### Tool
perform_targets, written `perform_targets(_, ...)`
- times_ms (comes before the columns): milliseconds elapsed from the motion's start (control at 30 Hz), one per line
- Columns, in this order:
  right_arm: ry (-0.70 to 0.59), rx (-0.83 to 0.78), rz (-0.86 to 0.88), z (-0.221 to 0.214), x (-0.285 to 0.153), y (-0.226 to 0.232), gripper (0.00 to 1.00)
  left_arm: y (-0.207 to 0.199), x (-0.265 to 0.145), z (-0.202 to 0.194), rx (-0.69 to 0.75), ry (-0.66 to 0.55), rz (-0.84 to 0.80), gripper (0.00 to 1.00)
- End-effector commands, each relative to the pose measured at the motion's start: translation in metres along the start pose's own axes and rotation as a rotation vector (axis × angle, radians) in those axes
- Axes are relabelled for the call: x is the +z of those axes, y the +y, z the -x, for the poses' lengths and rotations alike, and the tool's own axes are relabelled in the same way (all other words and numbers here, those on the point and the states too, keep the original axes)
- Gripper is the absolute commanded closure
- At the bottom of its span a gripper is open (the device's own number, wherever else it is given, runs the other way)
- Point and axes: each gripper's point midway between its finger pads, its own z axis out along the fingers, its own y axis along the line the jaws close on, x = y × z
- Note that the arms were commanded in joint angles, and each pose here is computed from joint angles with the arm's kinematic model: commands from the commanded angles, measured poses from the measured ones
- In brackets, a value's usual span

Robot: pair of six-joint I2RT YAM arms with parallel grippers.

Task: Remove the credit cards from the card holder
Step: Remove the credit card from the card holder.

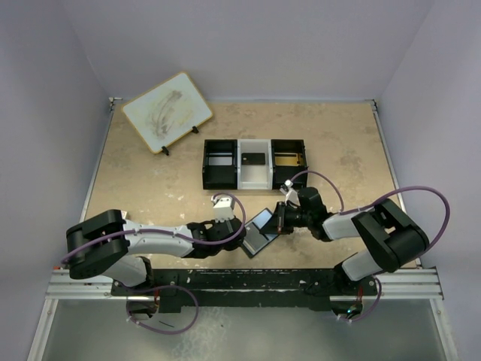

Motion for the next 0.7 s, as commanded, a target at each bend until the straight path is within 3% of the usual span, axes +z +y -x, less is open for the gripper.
perform_targets(0,-0.035,-0.039,-0.047,0.009,-0.0027,-0.0076,0.95,0.0258,0.0011,-0.0182,0.071,0.056,0.073,1.0)
perform_targets(667,-0.037,-0.028,-0.027,0.0117,-0.0083,-0.0149,0.91,0.0312,0.008,-0.0243,0.091,0.063,0.11,1.0)
